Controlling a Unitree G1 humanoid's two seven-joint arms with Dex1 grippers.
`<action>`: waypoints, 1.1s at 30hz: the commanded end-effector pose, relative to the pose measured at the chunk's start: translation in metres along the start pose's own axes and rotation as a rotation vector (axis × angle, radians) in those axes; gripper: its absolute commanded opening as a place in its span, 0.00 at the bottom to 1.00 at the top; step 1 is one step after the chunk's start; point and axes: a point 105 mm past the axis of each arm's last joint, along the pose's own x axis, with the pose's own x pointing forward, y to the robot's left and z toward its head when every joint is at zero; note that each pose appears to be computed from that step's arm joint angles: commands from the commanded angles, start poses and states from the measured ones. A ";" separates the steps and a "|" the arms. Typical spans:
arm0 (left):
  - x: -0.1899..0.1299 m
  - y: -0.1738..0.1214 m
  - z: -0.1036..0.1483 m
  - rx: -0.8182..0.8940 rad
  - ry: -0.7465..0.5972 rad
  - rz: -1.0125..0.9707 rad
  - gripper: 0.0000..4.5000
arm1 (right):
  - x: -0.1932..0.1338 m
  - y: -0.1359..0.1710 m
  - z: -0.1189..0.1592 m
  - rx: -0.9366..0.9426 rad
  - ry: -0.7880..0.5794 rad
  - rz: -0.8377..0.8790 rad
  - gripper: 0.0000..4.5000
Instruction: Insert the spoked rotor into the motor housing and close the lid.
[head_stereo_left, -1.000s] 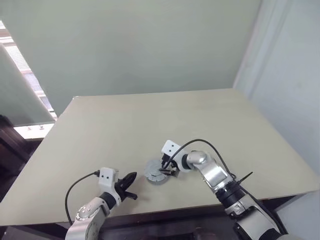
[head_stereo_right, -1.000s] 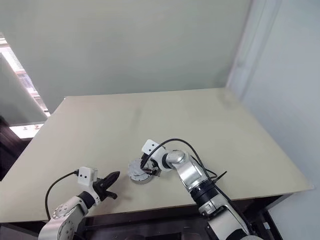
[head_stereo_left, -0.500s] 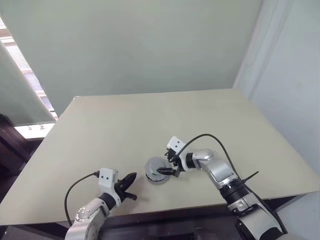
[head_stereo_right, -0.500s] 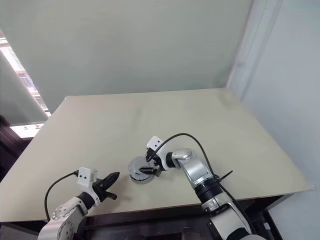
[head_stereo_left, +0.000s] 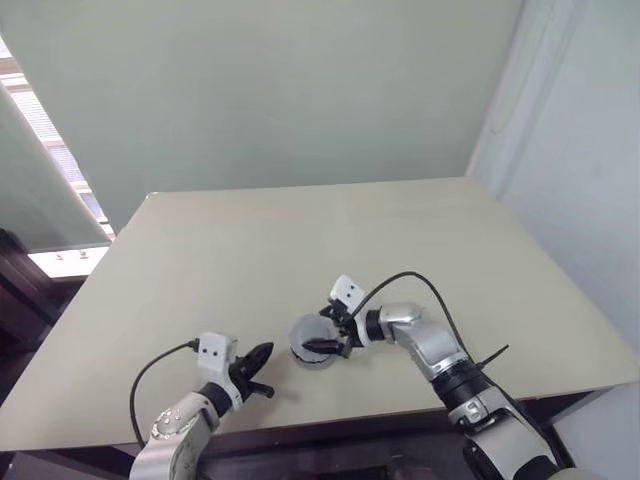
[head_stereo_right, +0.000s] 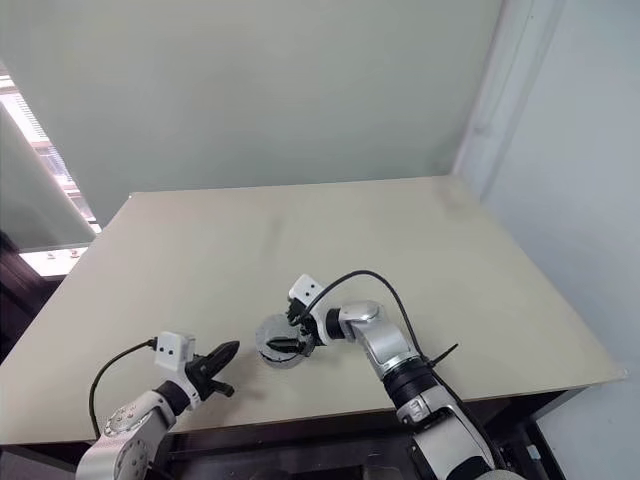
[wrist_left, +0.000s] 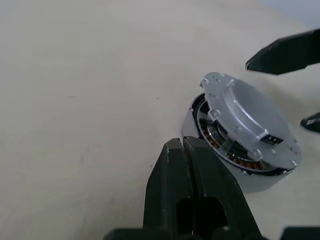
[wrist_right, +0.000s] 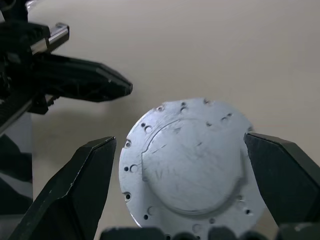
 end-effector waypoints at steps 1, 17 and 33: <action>-0.002 0.000 0.017 0.041 -0.050 -0.008 0.00 | 0.003 -0.002 0.008 -0.044 -0.024 -0.006 1.00; -0.004 0.002 0.019 0.047 -0.047 -0.003 0.00 | 0.009 -0.004 0.000 -0.088 -0.005 -0.018 0.72; -0.002 -0.002 0.016 0.040 -0.039 -0.016 0.00 | 0.014 -0.001 -0.011 -0.133 0.154 -0.039 0.72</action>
